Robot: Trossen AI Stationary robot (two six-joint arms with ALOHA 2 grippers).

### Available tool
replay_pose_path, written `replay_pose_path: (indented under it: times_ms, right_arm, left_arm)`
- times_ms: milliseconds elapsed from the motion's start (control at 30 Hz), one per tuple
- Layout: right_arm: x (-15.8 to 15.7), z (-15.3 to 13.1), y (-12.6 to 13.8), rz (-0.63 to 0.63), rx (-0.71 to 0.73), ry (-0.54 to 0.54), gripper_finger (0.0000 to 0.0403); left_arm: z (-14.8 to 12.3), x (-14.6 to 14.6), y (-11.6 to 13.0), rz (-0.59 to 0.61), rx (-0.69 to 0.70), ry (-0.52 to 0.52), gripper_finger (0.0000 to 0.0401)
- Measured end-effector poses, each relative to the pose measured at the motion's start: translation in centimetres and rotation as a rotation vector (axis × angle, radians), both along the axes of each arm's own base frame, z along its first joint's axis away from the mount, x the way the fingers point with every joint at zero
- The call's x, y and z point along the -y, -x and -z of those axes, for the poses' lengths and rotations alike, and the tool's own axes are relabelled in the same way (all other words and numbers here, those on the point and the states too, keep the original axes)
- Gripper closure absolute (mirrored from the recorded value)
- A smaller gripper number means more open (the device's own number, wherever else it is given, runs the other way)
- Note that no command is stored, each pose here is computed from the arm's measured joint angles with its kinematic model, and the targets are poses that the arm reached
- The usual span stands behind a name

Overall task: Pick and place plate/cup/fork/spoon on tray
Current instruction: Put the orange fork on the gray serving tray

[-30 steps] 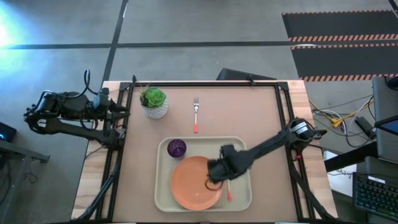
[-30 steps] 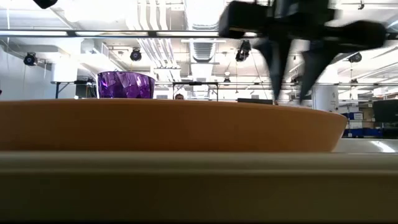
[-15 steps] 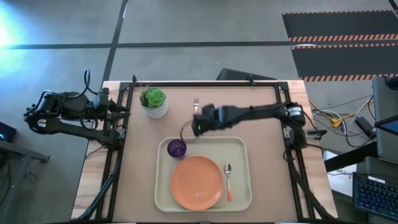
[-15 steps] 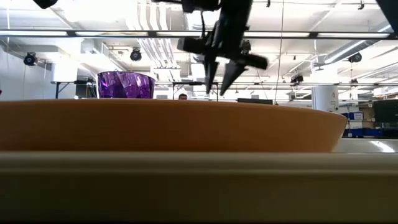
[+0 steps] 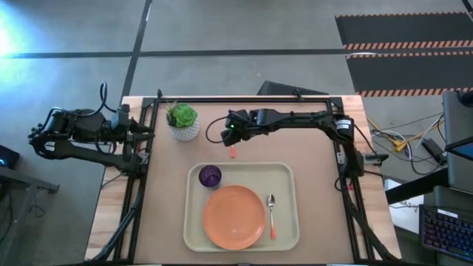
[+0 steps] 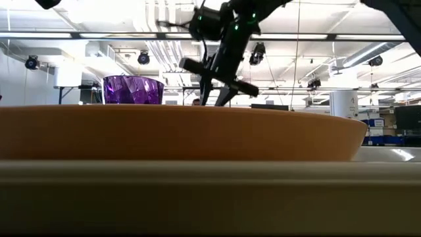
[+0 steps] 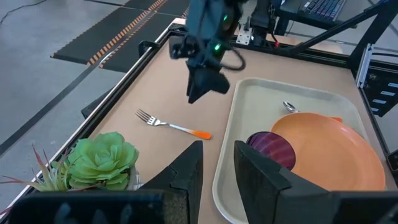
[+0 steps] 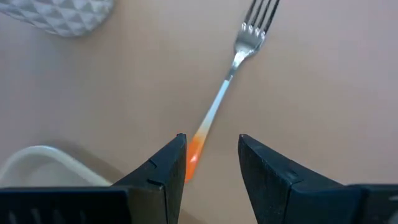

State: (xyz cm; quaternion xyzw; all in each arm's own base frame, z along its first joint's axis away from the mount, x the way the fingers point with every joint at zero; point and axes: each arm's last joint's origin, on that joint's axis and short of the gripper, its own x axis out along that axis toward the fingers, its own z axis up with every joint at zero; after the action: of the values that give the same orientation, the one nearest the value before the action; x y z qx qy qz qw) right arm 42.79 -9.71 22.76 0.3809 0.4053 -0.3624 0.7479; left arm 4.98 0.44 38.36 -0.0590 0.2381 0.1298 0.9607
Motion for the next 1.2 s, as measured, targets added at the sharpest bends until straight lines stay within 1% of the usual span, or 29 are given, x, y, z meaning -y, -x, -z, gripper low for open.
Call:
replay_pose_path:
  times_ms: [100, 167, 233, 400, 467, 567, 667, 733, 900, 1033, 1200]
  right_arm:
    - [0.5, 1.2, -0.4, -0.013, -0.019, -0.020, 0.0268]
    - [1.0, 1.6, -0.9, -0.025, -0.006, -0.037, 0.0268]
    - [1.4, 1.9, -1.6, -0.046, 0.004, -0.044, 0.0268]
    - [2.4, 2.5, -4.0, -0.125, -0.002, -0.024, 0.0268]
    - [2.7, 2.5, -4.7, -0.145, -0.029, -0.019, 0.0268]
    - [3.0, 2.8, -5.2, -0.160, -0.128, -0.036, 0.0268]
    - [3.1, 3.5, -5.2, -0.123, -0.247, -0.051, 0.0268]
    - [3.2, 3.9, -5.3, -0.092, -0.298, -0.063, 0.0268]
    - [3.5, 4.9, -6.3, -0.022, -0.249, -0.068, 0.0268]
    - [3.6, 5.2, -6.6, 0.018, -0.220, -0.078, 0.0268]
    - [3.8, 5.2, -6.6, 0.125, -0.206, -0.062, 0.0268]
  left_arm:
    - [0.0, 0.0, 0.0, 0.000, 0.000, 0.000, 0.0328]
    - [0.0, 0.0, 0.0, 0.000, 0.000, 0.000, 0.0328]
    - [0.0, 0.0, 0.0, -0.001, 0.000, 0.001, 0.0328]
    - [0.0, 0.0, 0.0, -0.001, 0.000, 0.002, 0.0328]
    - [0.0, 0.0, 0.0, -0.003, 0.001, 0.005, 0.0328]
    - [0.0, 0.0, 0.0, -0.003, 0.002, 0.006, 0.0328]
    - [0.0, 0.0, 0.0, -0.004, 0.002, 0.007, 0.0328]
    - [0.0, 0.0, 0.0, -0.004, 0.002, 0.006, 0.0328]
    - [0.0, 0.0, 0.0, -0.004, 0.002, 0.006, 0.0328]
    - [0.0, 0.0, 0.0, -0.003, 0.002, 0.006, 0.0328]
    - [0.0, 0.0, 0.0, 0.000, 0.000, 0.000, 0.0328]
